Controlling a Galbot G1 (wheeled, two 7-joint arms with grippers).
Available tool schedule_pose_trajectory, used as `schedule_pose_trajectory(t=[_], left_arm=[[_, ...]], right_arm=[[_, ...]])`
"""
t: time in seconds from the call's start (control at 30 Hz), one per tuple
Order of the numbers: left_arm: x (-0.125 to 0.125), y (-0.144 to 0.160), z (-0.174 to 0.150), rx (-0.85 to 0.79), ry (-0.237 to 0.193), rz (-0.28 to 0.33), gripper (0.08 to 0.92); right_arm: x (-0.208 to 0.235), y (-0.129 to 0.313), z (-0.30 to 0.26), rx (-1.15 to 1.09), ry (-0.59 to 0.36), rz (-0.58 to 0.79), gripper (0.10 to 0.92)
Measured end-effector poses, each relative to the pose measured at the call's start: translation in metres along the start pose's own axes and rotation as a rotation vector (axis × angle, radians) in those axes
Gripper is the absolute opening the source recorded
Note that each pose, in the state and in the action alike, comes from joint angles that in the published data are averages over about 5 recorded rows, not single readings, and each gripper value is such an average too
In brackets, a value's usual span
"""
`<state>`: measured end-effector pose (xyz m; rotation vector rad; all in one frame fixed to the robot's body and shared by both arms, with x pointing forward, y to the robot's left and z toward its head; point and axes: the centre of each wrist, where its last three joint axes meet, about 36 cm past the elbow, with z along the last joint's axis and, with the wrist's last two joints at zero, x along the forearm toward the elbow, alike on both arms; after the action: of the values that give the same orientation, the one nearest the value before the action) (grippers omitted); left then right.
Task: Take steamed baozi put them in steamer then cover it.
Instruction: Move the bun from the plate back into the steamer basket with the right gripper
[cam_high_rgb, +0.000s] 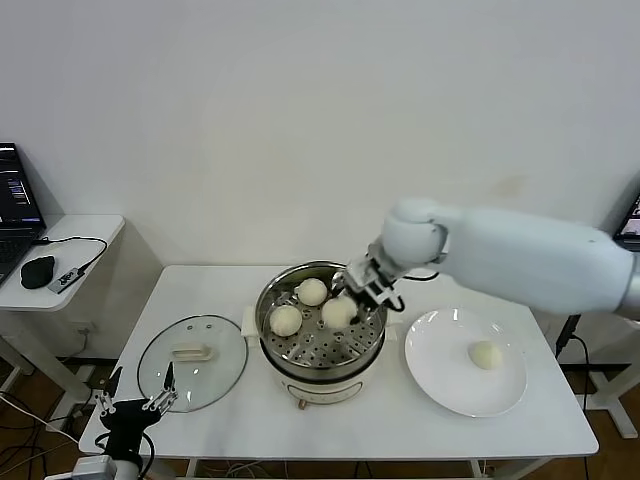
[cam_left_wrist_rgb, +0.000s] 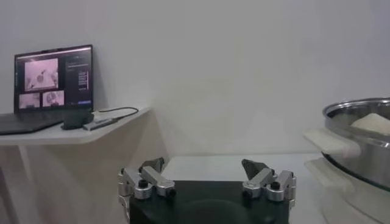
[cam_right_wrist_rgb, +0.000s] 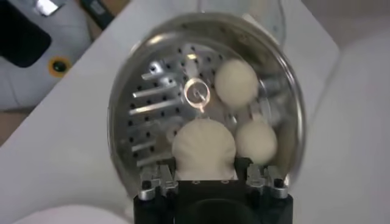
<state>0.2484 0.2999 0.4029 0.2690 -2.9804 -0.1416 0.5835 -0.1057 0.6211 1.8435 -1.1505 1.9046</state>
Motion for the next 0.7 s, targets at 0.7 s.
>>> schedule_pose_trajectory(t=[0.7], left_arm=[[-0.001,-0.003,0.003,0.011,0.001,-0.003,0.823]], right_arm=[[-0.055,-0.011,-0.033,0.364,-0.040,-0.050,0.609]])
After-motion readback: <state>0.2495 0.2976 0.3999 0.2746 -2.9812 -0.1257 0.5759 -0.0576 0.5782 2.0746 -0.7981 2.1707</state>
